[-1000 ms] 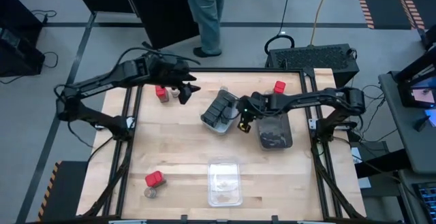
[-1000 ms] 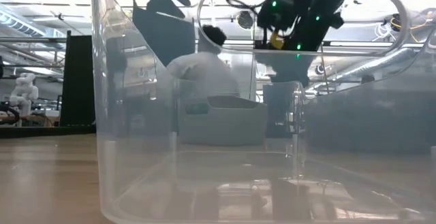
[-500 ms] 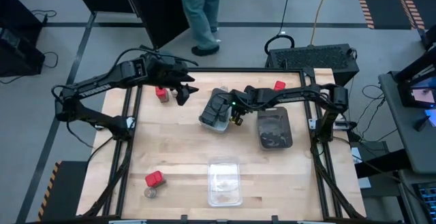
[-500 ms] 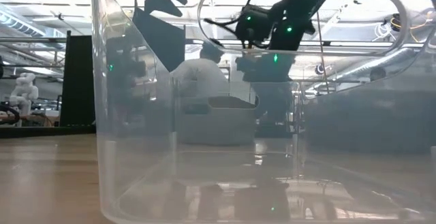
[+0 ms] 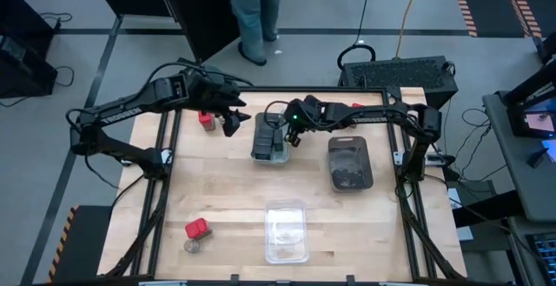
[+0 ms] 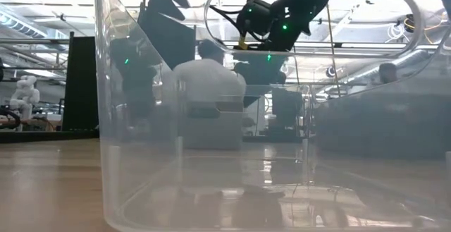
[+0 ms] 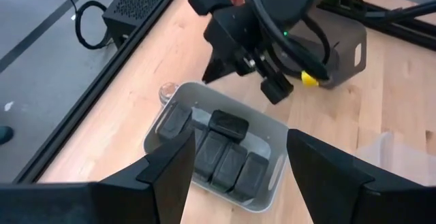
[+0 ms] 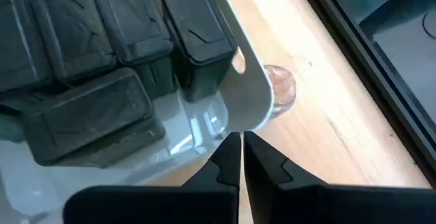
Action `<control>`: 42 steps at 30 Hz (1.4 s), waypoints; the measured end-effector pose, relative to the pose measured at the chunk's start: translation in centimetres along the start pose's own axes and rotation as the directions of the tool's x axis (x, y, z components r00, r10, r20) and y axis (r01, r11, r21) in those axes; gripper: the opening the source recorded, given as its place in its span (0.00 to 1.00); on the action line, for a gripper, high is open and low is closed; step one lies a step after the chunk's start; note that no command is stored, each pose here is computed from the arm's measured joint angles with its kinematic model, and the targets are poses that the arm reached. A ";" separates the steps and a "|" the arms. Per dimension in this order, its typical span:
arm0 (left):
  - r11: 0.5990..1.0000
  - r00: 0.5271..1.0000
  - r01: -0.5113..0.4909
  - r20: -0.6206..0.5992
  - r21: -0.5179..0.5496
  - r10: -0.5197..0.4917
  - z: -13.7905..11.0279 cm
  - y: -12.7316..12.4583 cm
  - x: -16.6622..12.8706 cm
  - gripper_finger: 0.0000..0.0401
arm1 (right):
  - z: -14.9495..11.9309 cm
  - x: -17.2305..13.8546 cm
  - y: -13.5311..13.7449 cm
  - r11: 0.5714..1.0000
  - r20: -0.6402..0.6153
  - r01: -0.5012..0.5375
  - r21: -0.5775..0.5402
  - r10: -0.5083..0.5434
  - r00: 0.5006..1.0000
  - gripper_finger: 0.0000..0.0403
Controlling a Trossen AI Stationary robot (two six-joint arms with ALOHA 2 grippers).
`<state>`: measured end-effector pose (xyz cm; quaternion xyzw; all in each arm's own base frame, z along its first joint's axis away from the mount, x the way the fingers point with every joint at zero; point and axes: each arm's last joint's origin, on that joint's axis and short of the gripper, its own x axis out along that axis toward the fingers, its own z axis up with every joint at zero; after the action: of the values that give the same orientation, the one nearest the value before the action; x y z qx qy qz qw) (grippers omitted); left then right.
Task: Sort spices by type
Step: Adjust the gray bin
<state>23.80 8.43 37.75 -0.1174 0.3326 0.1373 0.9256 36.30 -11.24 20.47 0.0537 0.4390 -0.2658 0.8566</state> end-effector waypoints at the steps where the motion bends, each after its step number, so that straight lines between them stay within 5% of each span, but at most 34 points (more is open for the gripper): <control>1: 1.000 1.000 0.000 -0.005 0.001 0.000 -0.1 0.0 0.0 0.59 | 0.0 0.0 0.0 1.000 -0.002 0.001 -0.004 -0.001 1.000 0.00; 17: 0.999 0.996 -0.030 0.090 0.025 0.028 -0.3 -0.2 -3.5 0.59 | -0.5 -3.6 8.1 0.971 0.097 -0.208 -0.118 0.219 0.971 0.00; 42: 1.000 0.995 -0.030 0.092 0.005 0.029 -0.3 -0.2 -3.5 0.59 | -2.4 -2.7 8.8 0.975 -0.057 -0.195 -0.109 0.190 0.980 0.00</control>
<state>21.05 7.54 39.84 -0.1030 0.2919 0.1551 0.9381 37.67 -1.82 19.86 0.0529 0.4658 -0.1546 0.8697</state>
